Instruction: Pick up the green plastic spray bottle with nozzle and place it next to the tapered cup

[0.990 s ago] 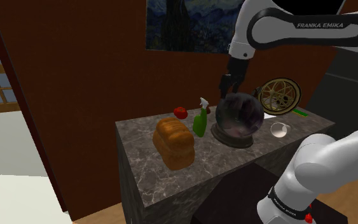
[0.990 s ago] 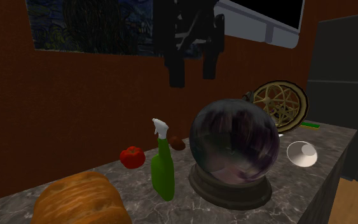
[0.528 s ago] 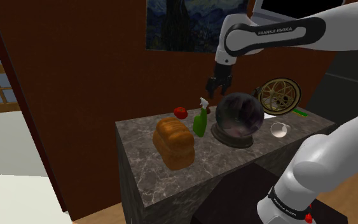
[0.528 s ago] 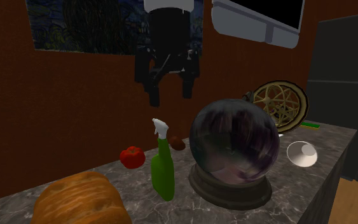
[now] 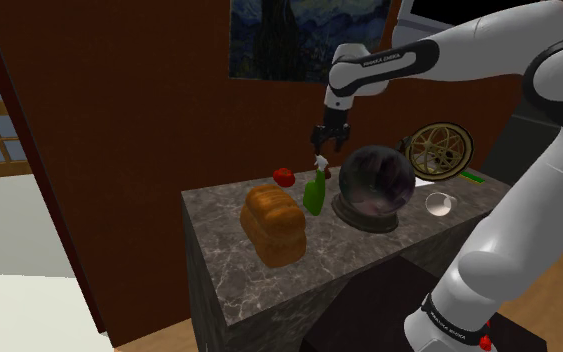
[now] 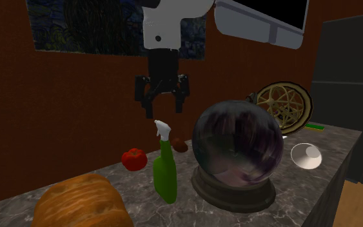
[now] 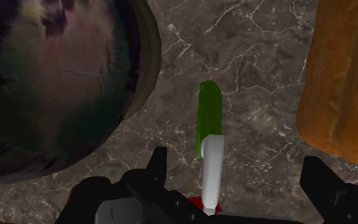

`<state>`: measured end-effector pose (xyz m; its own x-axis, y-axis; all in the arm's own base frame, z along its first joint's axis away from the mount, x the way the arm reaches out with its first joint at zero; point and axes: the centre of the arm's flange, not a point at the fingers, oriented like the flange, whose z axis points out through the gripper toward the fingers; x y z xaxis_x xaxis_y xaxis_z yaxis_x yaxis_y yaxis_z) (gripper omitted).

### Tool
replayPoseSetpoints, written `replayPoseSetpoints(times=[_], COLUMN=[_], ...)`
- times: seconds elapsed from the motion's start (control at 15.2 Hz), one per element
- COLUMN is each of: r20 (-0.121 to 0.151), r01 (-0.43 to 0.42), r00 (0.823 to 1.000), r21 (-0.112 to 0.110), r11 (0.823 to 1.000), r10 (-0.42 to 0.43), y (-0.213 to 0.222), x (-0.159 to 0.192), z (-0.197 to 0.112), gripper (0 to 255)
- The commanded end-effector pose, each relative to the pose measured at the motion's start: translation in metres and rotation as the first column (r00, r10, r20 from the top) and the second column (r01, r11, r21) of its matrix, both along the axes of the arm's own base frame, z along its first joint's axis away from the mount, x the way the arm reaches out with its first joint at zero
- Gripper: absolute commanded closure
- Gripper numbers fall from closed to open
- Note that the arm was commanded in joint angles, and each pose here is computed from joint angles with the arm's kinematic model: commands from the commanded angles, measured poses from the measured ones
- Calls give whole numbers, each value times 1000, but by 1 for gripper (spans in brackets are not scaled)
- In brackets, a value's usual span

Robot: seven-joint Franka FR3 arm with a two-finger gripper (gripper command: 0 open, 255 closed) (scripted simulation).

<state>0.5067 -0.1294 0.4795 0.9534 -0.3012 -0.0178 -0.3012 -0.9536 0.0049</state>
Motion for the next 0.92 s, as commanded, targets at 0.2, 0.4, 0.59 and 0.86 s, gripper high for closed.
replayPoseSetpoints(times=[0.2,0.4,0.59,0.86], r20=[-5,-5,-5,-5], r01=[36,36,36,36], r00=[999,999,999,999], r21=[13,13,13,13], r11=[999,999,999,999], r10=[-35,-35,-35,-35], y=[-18,-18,-18,-18], x=[19,18,18,18], z=[-27,-43,-56,-56], gripper=[0,0,0,0])
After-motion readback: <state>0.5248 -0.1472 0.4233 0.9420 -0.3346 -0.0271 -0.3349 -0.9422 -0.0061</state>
